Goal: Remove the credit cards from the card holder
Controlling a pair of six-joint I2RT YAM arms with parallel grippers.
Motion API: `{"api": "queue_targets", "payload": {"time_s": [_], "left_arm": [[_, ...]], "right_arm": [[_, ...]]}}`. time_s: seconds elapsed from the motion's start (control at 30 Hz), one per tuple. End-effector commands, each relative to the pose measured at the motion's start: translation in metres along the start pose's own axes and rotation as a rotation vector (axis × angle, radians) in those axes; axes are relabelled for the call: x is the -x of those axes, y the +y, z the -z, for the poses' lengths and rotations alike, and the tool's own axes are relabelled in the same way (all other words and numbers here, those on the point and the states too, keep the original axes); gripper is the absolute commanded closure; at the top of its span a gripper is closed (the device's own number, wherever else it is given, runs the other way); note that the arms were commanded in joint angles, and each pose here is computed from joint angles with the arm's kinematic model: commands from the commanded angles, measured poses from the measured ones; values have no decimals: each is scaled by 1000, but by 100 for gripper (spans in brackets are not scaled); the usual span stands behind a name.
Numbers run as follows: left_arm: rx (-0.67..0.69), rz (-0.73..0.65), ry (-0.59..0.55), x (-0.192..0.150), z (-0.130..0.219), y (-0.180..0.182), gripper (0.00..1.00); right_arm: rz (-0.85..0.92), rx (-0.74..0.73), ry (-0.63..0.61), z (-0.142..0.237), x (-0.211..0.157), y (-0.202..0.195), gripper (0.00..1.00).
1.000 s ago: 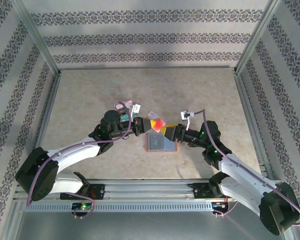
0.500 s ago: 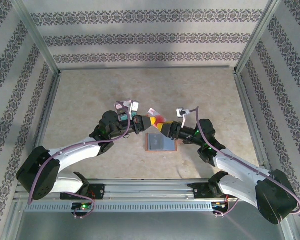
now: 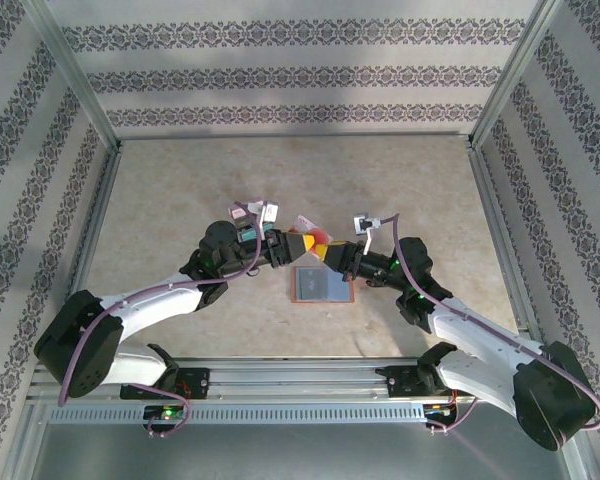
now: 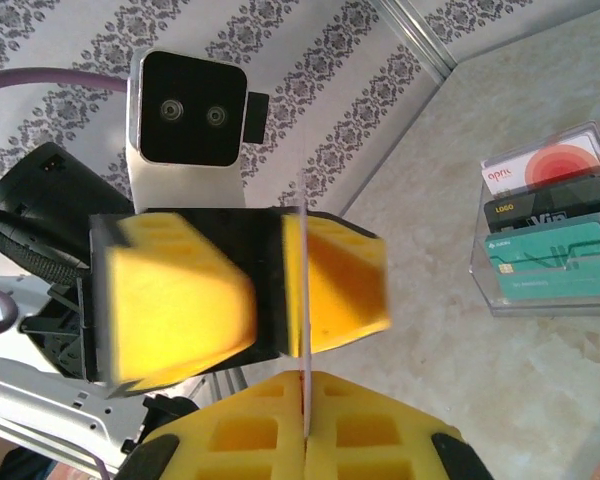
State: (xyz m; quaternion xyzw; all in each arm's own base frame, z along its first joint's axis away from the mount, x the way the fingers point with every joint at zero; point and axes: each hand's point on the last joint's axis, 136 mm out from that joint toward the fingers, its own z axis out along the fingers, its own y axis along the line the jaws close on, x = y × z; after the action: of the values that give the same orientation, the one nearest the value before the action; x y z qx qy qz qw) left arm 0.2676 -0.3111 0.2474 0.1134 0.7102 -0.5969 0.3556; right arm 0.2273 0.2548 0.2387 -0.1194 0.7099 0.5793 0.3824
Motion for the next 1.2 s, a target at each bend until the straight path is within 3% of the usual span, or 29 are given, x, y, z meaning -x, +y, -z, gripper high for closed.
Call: {"api": "queue_targets", "payload": {"time_s": [0.0,0.2,0.33,0.67,0.97,1.17], "left_arm": [[4,-71,15,13,6,-13,32],[210,-270,123,21,31,-11,0],[318,-416,245,23,46,-12,1],[355,-642,516,22,51,-13,2],[196,-710,675,7,45,-28,15],[78,-728,775,-8,44,-34,19]], "right_arm": [[60,10,3,1,7,11,100],[65,-54,99,5,-8,2,100],[71,-63,149,7,-15,3,100],[103,8,251,3,-28,20,99],[114,56,306,1,-38,29,98],[125,81,320,1,-40,35,98]]}}
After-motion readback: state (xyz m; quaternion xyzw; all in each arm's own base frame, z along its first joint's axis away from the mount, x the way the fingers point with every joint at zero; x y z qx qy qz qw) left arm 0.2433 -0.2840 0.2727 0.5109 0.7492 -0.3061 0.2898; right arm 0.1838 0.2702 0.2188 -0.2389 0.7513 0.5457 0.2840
